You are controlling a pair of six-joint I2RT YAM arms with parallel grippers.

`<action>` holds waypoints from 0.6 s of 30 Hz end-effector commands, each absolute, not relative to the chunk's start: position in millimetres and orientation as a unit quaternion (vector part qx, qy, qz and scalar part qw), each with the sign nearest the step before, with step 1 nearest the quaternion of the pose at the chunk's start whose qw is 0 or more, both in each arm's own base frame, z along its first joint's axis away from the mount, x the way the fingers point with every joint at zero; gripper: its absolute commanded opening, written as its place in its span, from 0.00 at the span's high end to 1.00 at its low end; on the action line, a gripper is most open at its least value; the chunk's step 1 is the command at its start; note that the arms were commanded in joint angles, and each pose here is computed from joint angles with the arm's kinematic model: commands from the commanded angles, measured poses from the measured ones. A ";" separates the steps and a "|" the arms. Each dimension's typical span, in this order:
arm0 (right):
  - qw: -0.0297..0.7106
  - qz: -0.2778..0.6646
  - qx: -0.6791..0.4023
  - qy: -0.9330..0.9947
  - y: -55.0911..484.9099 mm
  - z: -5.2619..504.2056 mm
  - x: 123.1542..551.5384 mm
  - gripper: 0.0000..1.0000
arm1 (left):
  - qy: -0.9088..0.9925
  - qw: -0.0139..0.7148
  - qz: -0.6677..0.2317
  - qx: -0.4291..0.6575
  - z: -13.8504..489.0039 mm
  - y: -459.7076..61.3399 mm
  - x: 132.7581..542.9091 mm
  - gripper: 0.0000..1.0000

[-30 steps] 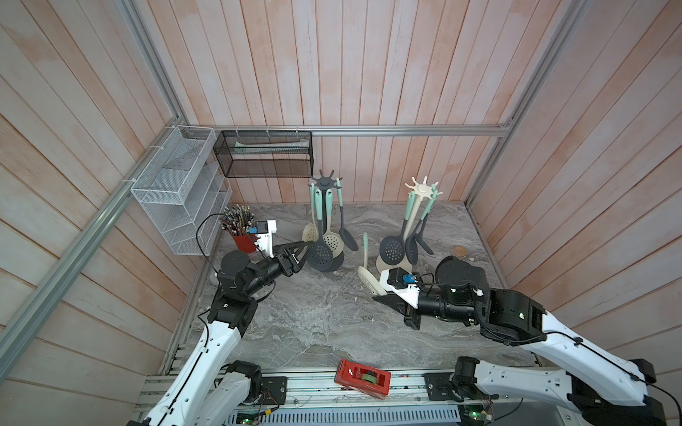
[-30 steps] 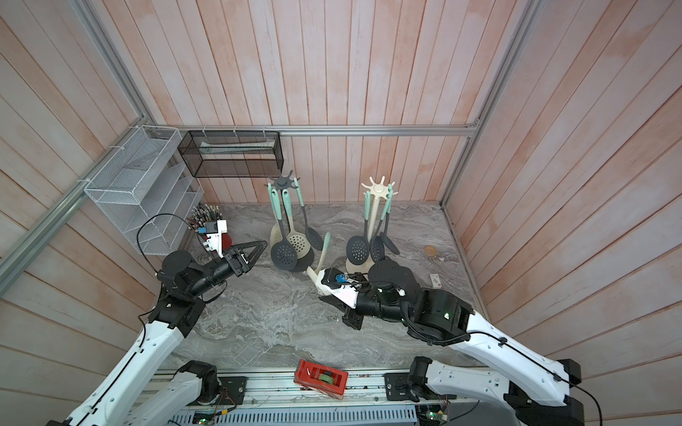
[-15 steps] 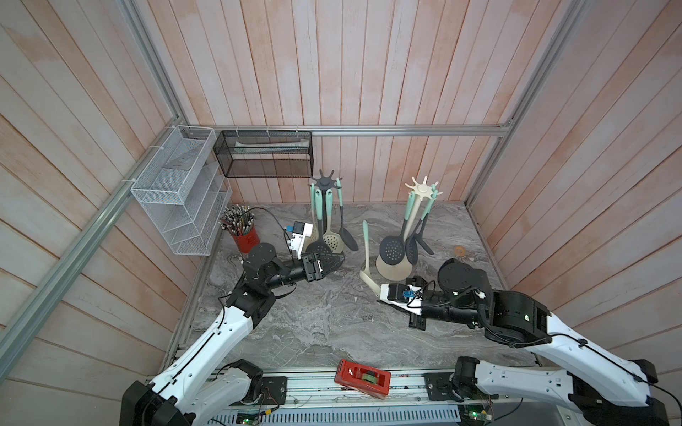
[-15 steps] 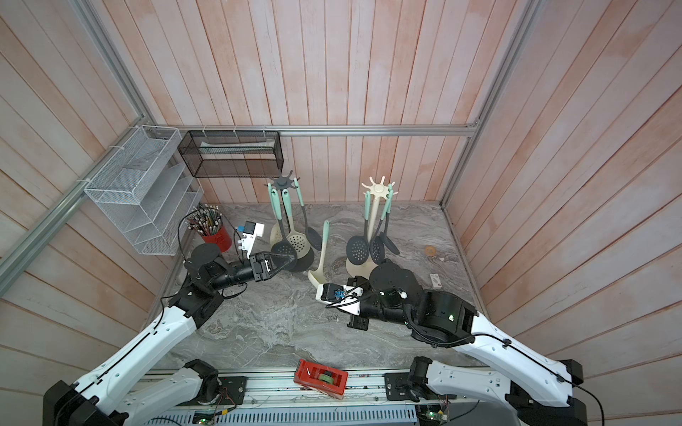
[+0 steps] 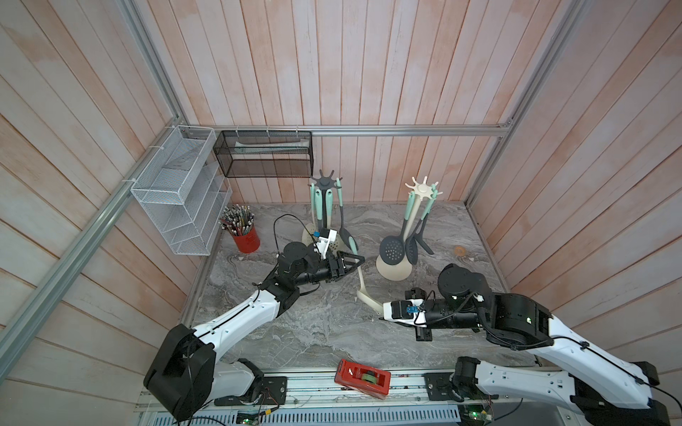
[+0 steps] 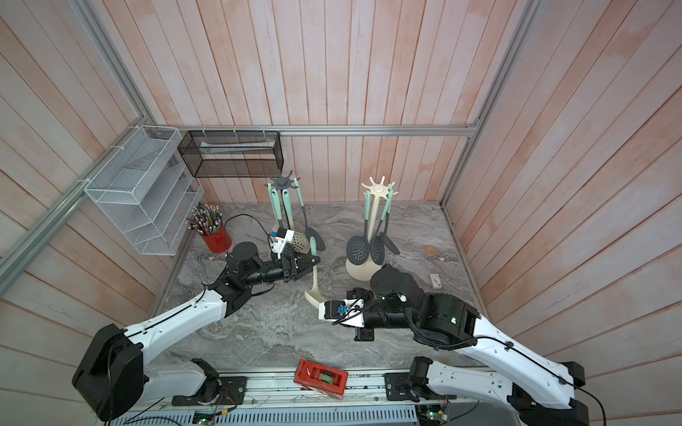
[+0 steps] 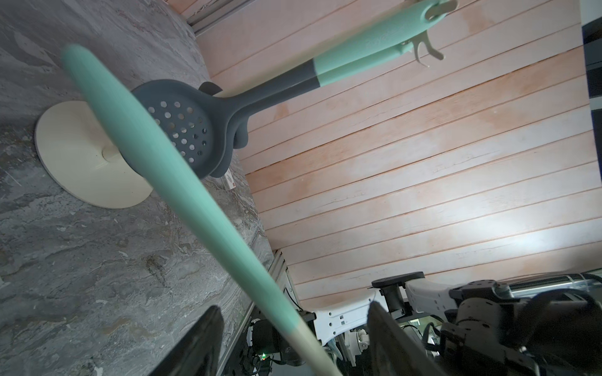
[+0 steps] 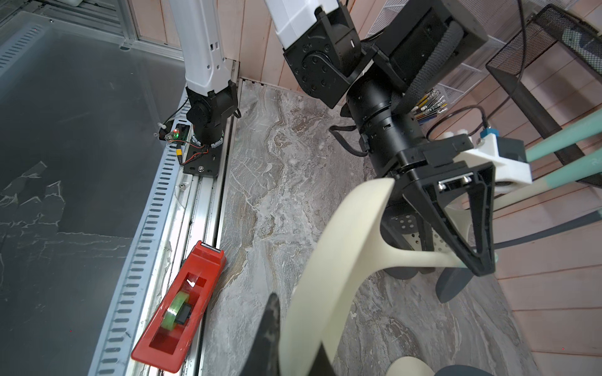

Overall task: Hang the skimmer on the kitchen utensil rack
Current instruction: Pick up the skimmer from the center of the board.

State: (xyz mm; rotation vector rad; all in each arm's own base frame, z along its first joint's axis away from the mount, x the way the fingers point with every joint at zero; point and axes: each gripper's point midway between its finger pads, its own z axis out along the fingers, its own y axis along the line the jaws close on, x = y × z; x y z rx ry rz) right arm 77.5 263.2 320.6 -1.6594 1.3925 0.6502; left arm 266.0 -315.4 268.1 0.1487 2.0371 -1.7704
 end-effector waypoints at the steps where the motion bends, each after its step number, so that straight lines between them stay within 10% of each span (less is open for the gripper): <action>1: 0.433 0.273 -0.667 0.541 261.6 326.3 70.2 1.00 | 0.721 0.242 -0.647 0.058 287.2 -322.8 274.8 0.31; 18: 0.425 0.282 -0.653 0.559 262.6 314.9 71.2 1.00 | 0.745 0.243 -0.618 0.055 275.7 -338.4 281.0 0.67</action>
